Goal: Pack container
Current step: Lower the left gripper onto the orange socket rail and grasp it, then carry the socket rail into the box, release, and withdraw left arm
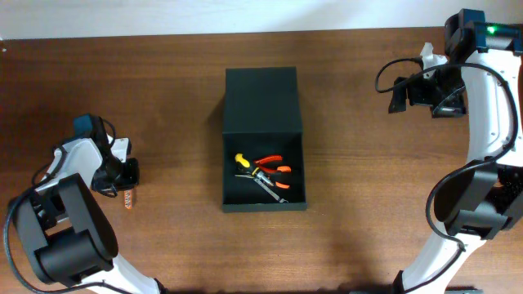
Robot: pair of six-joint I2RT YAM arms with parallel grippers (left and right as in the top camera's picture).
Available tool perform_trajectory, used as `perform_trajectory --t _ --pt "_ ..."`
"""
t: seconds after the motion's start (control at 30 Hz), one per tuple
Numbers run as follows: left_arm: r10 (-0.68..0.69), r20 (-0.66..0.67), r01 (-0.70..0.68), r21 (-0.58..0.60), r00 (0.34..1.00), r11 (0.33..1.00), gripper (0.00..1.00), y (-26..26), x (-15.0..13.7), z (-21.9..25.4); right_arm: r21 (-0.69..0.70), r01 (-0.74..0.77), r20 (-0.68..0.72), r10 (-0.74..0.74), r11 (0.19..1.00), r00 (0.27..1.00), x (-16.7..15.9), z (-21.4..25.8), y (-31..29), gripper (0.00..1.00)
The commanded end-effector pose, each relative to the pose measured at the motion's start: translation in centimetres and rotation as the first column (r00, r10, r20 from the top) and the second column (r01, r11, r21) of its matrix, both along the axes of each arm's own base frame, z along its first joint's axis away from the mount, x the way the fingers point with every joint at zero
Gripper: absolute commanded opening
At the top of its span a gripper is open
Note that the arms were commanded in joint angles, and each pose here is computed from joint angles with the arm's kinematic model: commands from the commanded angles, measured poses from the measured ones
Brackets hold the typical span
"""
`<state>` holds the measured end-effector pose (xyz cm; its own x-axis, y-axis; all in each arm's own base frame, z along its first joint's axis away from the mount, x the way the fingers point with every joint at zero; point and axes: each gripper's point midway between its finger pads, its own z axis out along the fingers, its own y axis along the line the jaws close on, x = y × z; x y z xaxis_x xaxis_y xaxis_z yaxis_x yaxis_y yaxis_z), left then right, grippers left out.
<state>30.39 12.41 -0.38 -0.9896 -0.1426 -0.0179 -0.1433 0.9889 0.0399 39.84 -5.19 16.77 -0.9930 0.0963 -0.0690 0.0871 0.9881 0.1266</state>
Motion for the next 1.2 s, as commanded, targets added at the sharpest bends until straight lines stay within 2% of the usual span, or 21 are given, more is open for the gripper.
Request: perform_trajectory --t 0.0,0.07,0.13,0.23,0.3,0.37,0.43,0.53,0.57,0.6,0.67,0.77,0.93,1.17 --pt "0.078 -0.035 -0.079 -0.012 0.996 0.997 0.02 0.1 0.4 0.2 0.013 -0.012 -0.002 0.012 1.000 1.000 0.0 -0.1 0.3 0.99" --pt "0.052 0.013 -0.051 -0.086 0.999 0.995 0.02 -1.6 2.6 3.4 0.012 -0.012 -0.001 0.012 1.000 1.000 0.0 -0.1 0.3 0.99" --pt "0.005 0.078 0.003 -0.110 0.997 0.994 0.02 -3.2 4.8 7.1 0.012 -0.012 0.002 0.012 1.000 1.000 0.1 -0.1 0.3 0.99" --pt "-0.121 0.230 0.139 -0.066 0.966 0.988 0.02 -6.4 8.3 14.1 0.012 -0.012 0.001 0.012 1.000 1.000 0.1 -0.1 0.3 0.99" --pt "-0.236 0.340 0.257 -0.016 0.910 0.966 0.02 -9.7 10.2 18.7 0.012 -0.012 0.002 0.012 1.000 1.000 0.1 -0.1 0.3 0.99" --pt "-0.386 0.422 0.407 0.044 0.820 0.913 0.02 -14.1 11.1 22.5 0.012 -0.012 0.002 0.012 1.000 1.000 0.1 -0.1 0.3 0.99" --pt "-0.558 0.455 0.578 0.108 0.695 0.809 0.02 -19.4 11.1 24.5 0.012 -0.012 0.002 0.012 1.000 1.000 0.1 -0.1 0.3 0.99" --pt "-0.794 0.418 0.814 0.186 0.441 0.550 0.02 -27.2 9.1 24.3 0.010 -0.002 0.010 0.002 1.000 1.000 0.2 -0.1 -0.1 0.99" --pt "-0.843 0.399 0.863 0.201 0.359 0.463 0.02 -29.3 8.2 24.0 0.010 0.008 0.015 -0.008 1.000 1.000 0.3 -0.1 -0.4 0.99" --pt "-0.869 0.388 0.889 0.209 0.308 0.408 0.02 -30.5 7.7 23.8 0.010 0.015 0.019 -0.015 1.000 1.000 0.4 -0.1 -0.6 0.99" --pt "-0.930 0.338 0.947 0.227 0.141 0.226 0.02 -33.7 6.0 22.7 0.013 0.045 0.021 -0.045 0.999 0.999 0.3 0.0 -1.6 0.99" --pt "-0.958 0.284 0.975 0.200 0.036 0.096 0.02 -36.0 4.9 20.4 0.019 0.072 0.018 -0.072 0.997 0.997 0.0 0.0 -2.5 0.99" --pt "-0.978 0.207 0.993 0.100 0.037 0.059 0.02 -36.4 5.6 14.9 0.048 0.095 0.024 -0.096 0.994 0.995 -0.1 0.1 -3.1 0.99" --pt "-0.992 0.090 0.995 -0.068 0.084 0.078 0.02 -35.3 5.8 6.9 0.047 0.095 0.026 -0.097 0.994 0.995 0.0 0.1 -3.2 0.99"
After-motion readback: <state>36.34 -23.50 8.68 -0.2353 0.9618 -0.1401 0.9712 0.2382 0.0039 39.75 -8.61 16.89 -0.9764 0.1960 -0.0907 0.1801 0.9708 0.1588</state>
